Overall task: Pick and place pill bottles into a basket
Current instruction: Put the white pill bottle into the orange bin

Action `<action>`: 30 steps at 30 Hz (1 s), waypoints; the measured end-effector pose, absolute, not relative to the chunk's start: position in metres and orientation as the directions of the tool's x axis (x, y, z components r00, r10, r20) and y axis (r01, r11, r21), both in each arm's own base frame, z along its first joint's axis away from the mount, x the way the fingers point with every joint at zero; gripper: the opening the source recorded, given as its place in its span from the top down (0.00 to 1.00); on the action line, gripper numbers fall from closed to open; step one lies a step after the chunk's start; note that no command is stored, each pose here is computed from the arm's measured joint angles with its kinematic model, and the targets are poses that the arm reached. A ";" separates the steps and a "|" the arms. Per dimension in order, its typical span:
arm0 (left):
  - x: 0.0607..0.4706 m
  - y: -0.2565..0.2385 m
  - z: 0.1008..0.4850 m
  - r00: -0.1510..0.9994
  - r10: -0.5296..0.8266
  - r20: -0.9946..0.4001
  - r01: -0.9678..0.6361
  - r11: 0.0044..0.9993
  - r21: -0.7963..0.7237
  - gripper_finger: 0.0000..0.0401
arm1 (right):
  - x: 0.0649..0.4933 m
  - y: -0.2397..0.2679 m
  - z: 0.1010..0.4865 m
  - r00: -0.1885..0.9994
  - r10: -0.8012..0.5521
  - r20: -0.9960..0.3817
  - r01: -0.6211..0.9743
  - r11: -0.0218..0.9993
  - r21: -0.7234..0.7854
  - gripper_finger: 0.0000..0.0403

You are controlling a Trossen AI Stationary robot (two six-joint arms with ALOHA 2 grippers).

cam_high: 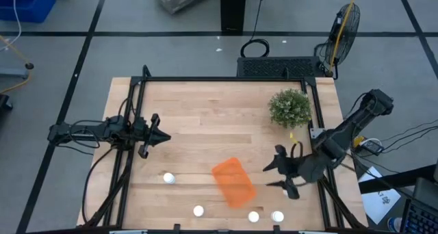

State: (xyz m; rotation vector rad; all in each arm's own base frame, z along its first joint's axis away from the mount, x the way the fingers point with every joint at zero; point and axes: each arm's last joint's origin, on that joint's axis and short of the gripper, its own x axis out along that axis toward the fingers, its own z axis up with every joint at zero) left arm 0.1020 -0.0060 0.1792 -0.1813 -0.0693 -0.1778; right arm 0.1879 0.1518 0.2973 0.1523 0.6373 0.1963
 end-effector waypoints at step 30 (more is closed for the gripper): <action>0.102 -0.006 0.179 0.982 -0.170 0.084 0.182 0.968 -0.173 0.92 | 0.137 0.189 0.213 0.260 0.065 -0.963 0.383 0.909 0.165 0.30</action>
